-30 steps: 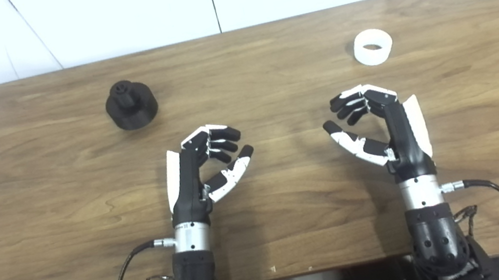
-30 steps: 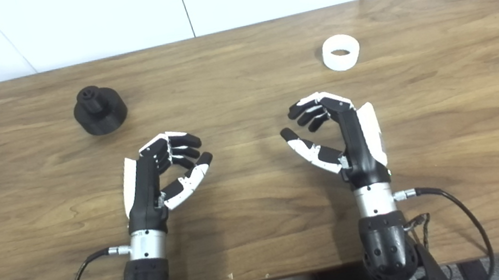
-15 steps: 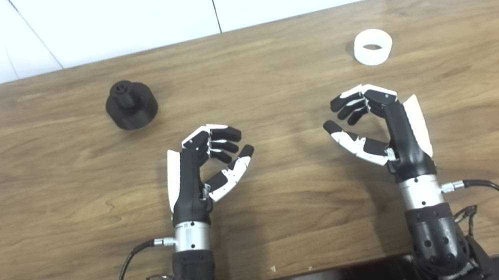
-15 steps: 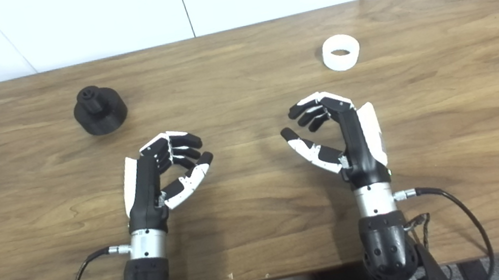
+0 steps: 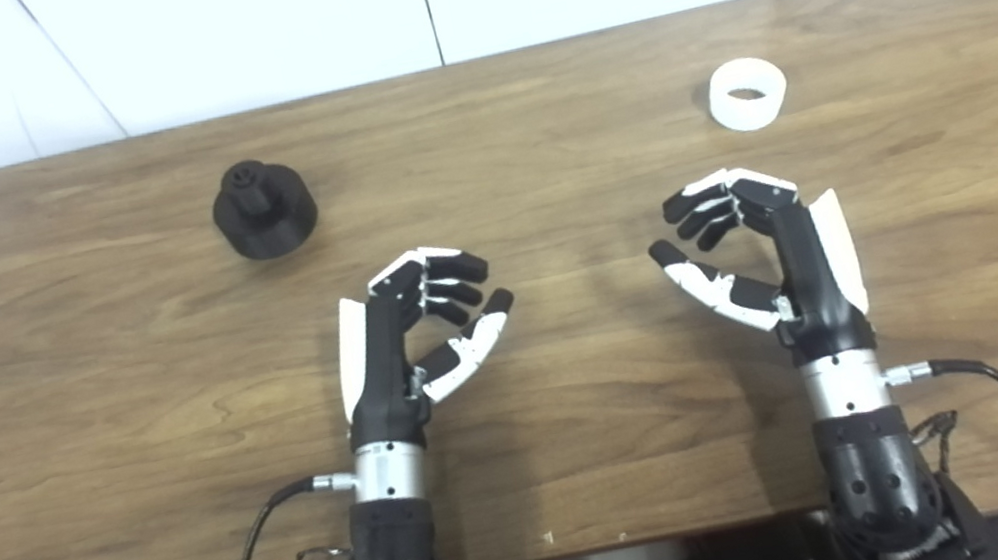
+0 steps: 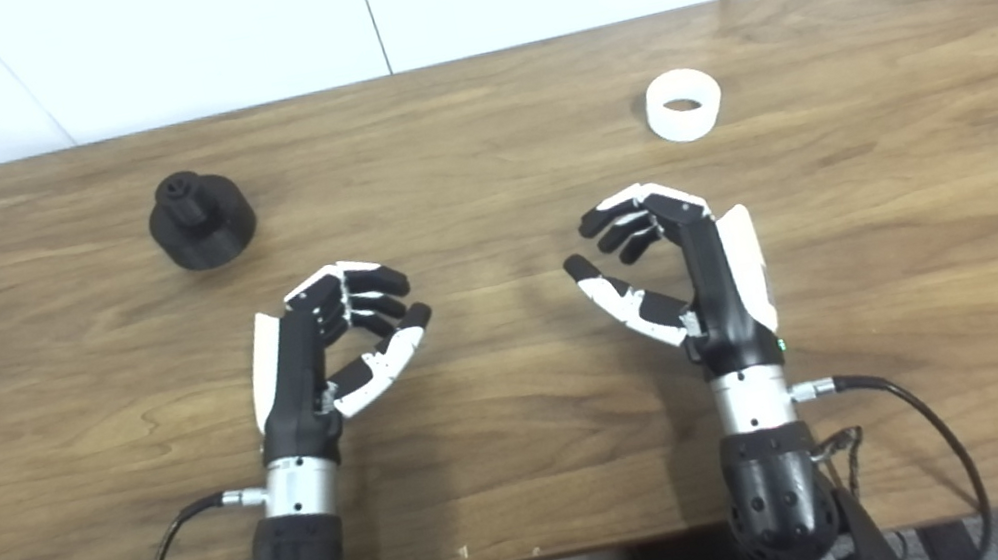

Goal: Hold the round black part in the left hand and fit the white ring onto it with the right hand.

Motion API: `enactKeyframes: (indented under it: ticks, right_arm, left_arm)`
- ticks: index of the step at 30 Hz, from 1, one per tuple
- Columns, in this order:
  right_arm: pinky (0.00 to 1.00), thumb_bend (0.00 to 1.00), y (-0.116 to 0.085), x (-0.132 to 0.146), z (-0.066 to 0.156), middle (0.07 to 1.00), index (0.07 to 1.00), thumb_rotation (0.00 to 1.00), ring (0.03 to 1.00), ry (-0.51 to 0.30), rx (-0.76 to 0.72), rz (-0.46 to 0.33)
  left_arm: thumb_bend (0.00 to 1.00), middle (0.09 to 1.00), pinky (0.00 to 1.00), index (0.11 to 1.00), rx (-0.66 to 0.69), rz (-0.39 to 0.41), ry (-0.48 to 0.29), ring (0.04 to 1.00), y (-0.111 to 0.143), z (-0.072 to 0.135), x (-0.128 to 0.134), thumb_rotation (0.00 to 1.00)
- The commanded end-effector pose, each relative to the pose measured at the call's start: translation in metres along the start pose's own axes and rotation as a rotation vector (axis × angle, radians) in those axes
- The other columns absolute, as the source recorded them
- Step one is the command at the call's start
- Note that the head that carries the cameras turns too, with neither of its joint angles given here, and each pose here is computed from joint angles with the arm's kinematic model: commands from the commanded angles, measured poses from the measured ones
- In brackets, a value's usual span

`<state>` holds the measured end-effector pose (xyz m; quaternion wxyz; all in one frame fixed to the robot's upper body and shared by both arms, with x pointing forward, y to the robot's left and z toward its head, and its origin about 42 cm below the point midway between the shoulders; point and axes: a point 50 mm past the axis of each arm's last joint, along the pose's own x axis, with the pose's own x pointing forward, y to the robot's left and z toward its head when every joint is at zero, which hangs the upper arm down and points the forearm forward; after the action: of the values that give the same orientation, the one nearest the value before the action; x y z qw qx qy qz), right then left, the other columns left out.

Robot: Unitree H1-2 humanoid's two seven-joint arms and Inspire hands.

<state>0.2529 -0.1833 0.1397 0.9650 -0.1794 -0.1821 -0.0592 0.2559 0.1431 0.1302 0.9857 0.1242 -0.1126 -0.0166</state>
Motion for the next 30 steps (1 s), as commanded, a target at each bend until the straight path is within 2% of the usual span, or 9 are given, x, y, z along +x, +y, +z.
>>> enactKeyframes:
  ticks: [1,9,22,25,27,30]
  right_arm:
    - [0.38,0.50,0.012,-0.012,-0.003,0.588,0.495,0.15,0.497,0.046,0.079,-0.033]
    - [0.38,0.50,0.003,-0.014,-0.011,0.584,0.495,0.15,0.492,0.034,0.073,-0.032]
    - [0.39,0.50,0.003,-0.015,-0.012,0.580,0.495,0.15,0.500,0.038,0.077,-0.033]
    - [0.39,0.50,0.004,-0.015,-0.012,0.576,0.495,0.15,0.497,0.037,0.074,-0.030]
    - [0.39,0.50,0.004,-0.015,-0.012,0.575,0.495,0.15,0.495,0.039,0.071,-0.031]
    - [0.39,0.50,0.004,-0.015,-0.013,0.574,0.495,0.15,0.495,0.043,0.074,-0.030]
  left_arm:
    - [0.50,0.568,0.40,0.492,0.002,0.012,-0.071,0.512,-0.010,0.010,0.007,0.05]
    - [0.50,0.575,0.40,0.492,-0.001,0.022,-0.045,0.521,-0.020,0.010,0.004,0.05]
    - [0.50,0.596,0.41,0.493,0.029,0.034,-0.055,0.529,-0.015,0.009,0.007,0.06]
    - [0.50,0.634,0.44,0.495,0.077,0.041,-0.070,0.567,-0.010,0.009,0.009,0.06]
    - [0.50,0.686,0.51,0.496,0.121,0.053,-0.081,0.651,-0.005,0.009,0.011,0.06]
    - [0.50,0.733,0.59,0.498,0.149,0.066,-0.093,0.720,0.004,0.009,0.015,0.07]
